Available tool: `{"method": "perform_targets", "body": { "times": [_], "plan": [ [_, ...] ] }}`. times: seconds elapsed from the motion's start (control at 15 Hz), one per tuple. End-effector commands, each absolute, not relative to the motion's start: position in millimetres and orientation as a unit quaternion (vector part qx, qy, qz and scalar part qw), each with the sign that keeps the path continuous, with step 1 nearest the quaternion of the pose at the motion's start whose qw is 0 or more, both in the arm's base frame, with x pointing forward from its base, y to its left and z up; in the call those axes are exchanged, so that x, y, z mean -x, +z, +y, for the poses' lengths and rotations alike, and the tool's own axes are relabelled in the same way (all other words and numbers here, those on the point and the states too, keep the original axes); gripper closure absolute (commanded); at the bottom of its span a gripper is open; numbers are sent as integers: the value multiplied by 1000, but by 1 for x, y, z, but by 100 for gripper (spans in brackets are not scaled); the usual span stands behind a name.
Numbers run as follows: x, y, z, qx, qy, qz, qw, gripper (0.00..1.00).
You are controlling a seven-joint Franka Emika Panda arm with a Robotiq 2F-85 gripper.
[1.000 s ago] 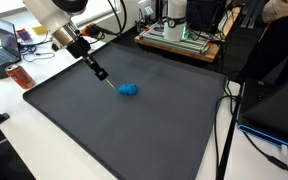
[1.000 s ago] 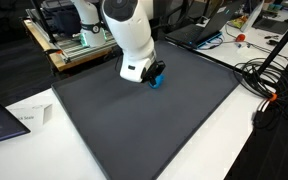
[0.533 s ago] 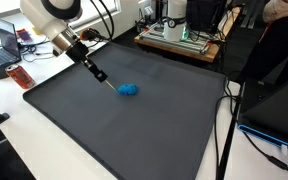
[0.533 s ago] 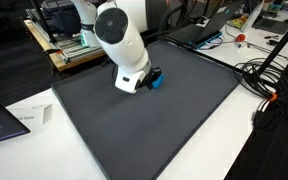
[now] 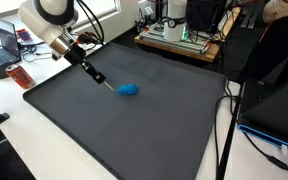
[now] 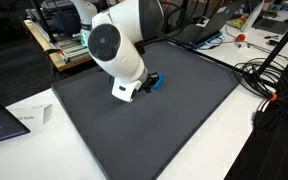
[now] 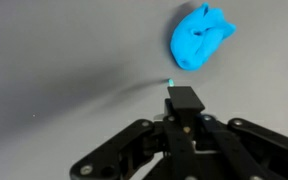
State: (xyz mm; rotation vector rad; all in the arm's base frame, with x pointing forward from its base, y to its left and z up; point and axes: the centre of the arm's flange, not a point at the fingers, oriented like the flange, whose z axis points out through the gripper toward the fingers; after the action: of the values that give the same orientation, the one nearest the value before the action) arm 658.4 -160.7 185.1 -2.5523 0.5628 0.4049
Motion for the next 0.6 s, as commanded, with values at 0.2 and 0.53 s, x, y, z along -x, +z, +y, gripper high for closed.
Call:
{"method": "perform_targets", "body": {
  "times": [0.2, 0.53],
  "plan": [
    [-675, 168, -180, 921, 175, 206, 282, 97],
    [-678, 157, -188, 911, 198, 200, 301, 97]
  ]
}}
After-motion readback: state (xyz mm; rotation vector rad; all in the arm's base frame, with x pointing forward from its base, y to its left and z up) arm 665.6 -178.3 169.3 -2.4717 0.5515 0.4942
